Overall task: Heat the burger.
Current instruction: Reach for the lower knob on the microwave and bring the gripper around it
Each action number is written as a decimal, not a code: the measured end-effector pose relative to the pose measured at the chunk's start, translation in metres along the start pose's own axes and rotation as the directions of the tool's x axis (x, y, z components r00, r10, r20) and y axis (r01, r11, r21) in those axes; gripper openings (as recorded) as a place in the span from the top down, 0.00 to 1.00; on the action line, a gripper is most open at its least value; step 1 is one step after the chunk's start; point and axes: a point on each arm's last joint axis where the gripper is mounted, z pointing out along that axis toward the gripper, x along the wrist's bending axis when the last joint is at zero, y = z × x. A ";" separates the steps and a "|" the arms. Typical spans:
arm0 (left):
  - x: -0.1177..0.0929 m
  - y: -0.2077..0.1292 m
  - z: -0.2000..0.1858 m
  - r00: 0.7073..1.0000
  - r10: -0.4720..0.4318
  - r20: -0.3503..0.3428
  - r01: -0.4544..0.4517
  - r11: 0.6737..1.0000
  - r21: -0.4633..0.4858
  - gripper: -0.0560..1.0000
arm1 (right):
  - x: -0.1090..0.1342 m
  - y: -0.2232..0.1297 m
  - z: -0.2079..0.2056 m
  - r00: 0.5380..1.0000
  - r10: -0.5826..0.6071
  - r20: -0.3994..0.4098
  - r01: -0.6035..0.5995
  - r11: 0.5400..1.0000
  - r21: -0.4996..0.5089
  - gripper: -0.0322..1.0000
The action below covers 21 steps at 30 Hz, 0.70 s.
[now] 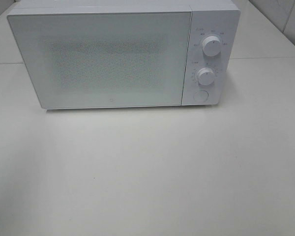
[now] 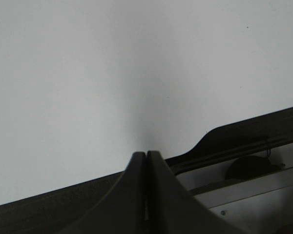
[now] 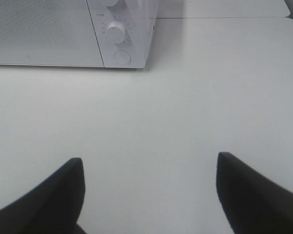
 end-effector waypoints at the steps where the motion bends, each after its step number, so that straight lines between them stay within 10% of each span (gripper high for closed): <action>1: 0.000 0.000 0.000 1.000 0.000 0.000 0.000 1.000 0.000 0.95 | 0.000 0.000 0.000 1.000 0.000 0.000 0.000 1.000 0.000 0.27; 11: -0.005 -0.076 -0.033 0.999 0.031 -0.018 -0.034 0.954 -0.298 0.95 | 0.000 0.000 0.000 1.000 0.000 0.000 0.000 1.000 0.000 0.27; 21: -0.008 -0.143 -0.029 0.998 0.038 -0.039 -0.053 0.838 -0.543 0.95 | 0.000 0.000 0.000 1.000 0.000 0.000 0.000 1.000 0.000 0.27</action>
